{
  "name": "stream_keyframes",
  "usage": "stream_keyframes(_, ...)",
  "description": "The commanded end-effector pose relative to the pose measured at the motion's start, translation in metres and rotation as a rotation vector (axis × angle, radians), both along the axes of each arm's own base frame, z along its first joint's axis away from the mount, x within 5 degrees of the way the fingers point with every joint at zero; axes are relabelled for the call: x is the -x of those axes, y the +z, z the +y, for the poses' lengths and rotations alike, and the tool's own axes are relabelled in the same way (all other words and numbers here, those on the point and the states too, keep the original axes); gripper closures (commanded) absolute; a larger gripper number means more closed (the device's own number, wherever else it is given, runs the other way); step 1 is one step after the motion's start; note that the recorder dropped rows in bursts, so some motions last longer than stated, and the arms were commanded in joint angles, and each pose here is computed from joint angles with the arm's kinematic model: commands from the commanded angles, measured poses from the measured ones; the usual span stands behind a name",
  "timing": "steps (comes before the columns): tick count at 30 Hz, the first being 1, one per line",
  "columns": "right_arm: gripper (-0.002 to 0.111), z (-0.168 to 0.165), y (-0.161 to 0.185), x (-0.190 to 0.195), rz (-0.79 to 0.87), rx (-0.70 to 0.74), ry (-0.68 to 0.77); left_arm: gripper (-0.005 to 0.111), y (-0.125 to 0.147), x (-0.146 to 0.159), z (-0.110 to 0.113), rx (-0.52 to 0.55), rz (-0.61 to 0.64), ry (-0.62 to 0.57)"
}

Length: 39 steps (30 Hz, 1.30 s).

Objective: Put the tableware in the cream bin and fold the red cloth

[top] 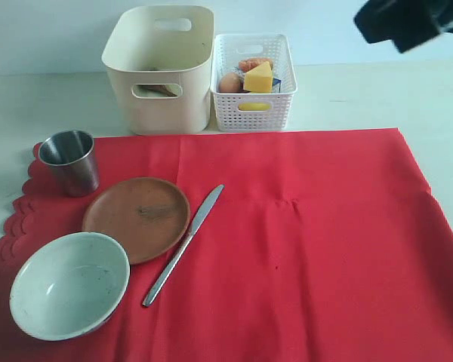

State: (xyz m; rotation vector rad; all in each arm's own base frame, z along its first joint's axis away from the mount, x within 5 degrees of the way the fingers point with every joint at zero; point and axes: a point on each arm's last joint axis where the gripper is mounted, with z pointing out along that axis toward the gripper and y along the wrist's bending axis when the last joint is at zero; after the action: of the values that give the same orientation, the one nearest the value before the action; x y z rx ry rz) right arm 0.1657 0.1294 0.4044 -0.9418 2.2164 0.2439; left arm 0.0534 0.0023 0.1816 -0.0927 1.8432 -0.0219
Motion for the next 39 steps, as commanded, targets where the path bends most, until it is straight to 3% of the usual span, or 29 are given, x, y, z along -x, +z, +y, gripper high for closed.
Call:
stream_keyframes(1,0.108,-0.031,0.003,0.038,-0.1,-0.083,-0.013,0.107,0.0,0.0,0.0,-0.001,-0.01,0.001)
stream_keyframes(8,0.108,-0.076,-0.023,0.097,-0.192,-0.216,-0.043,0.107,0.0,0.0,0.0,-0.001,-0.01,0.001)
stream_keyframes(18,0.108,-0.113,-0.063,0.146,-0.314,-0.396,-0.067,0.107,0.0,0.0,0.0,-0.002,-0.01,0.0)
stream_keyframes(22,0.108,-0.113,-0.089,0.147,-0.325,-0.431,-0.072,0.107,0.0,0.0,0.0,0.003,-0.01,0.002)
stream_keyframes(30,0.108,-0.108,-0.105,0.138,-0.478,-0.535,-0.066,0.107,0.0,0.0,0.0,-0.001,-0.01,0.0)
stream_keyframes(39,0.108,-0.098,-0.15,0.125,-0.439,-0.478,-0.068,0.107,0.0,0.0,0.0,0.001,-0.01,0.001)
